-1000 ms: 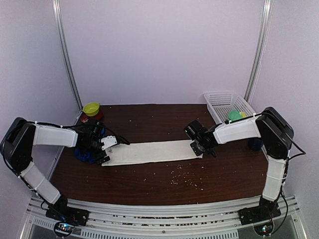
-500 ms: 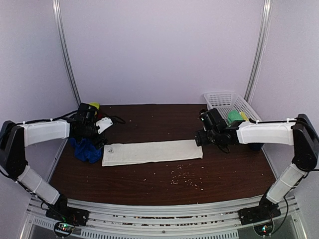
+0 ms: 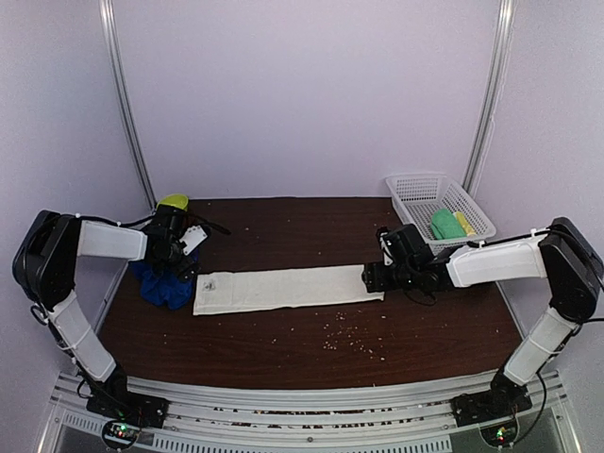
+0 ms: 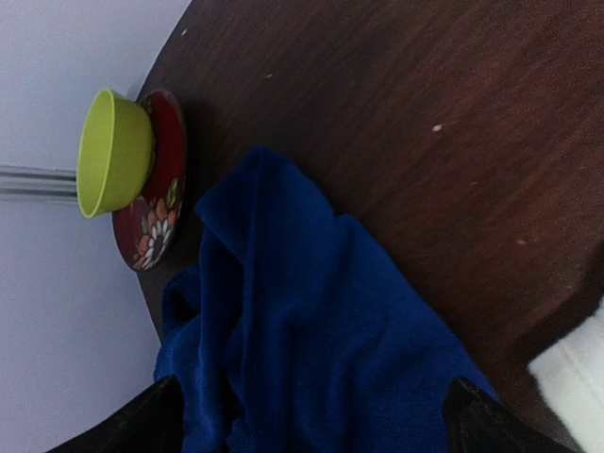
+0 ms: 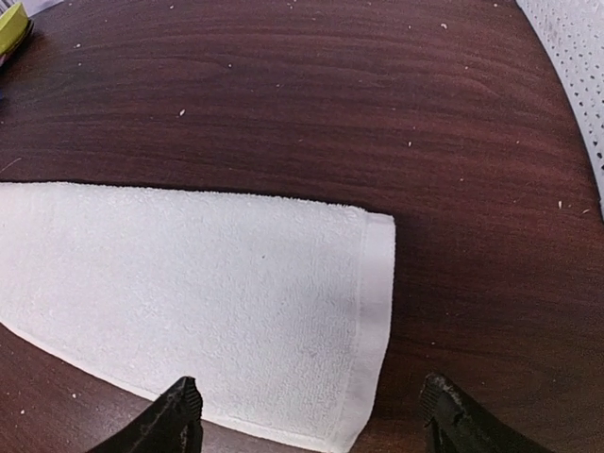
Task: Roll the towels
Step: Smooth out the towel at the center of the board, then pick up the towel from the center of the board.
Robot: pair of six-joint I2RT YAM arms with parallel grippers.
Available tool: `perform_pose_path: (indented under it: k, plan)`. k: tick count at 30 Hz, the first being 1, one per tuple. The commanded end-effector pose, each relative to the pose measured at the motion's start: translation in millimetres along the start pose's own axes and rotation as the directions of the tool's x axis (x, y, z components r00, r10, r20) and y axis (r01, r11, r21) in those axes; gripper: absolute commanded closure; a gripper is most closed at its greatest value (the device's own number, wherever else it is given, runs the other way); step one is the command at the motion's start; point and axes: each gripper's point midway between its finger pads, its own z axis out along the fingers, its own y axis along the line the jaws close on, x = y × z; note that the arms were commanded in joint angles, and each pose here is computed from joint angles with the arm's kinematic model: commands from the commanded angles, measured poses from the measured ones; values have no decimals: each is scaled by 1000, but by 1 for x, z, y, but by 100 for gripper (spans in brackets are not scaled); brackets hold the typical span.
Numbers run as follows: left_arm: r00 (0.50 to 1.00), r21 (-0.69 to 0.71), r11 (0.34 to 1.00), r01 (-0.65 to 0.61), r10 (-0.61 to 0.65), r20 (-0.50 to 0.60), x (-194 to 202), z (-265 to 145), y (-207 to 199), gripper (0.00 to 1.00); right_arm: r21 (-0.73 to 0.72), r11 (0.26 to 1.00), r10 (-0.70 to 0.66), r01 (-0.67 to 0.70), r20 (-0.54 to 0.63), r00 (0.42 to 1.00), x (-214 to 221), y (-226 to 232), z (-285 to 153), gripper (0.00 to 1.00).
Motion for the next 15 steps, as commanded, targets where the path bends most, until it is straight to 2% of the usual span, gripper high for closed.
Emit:
perform_pose_path:
  k: [1, 7, 15]
  plan:
    - [998, -129, 989, 65, -68, -12, 5, 13, 36, 2, -40, 997, 59, -59, 1, 998, 1, 4, 12, 20]
    - [995, -119, 992, 40, -50, -81, 30, 29, 27, 2, -39, 993, 108, -108, -4, 994, 3, 0, 26, 20]
    - [977, -216, 974, 72, -112, -180, 80, 34, 60, 2, -65, 981, 182, -184, -38, 983, 16, -1, 39, 23]
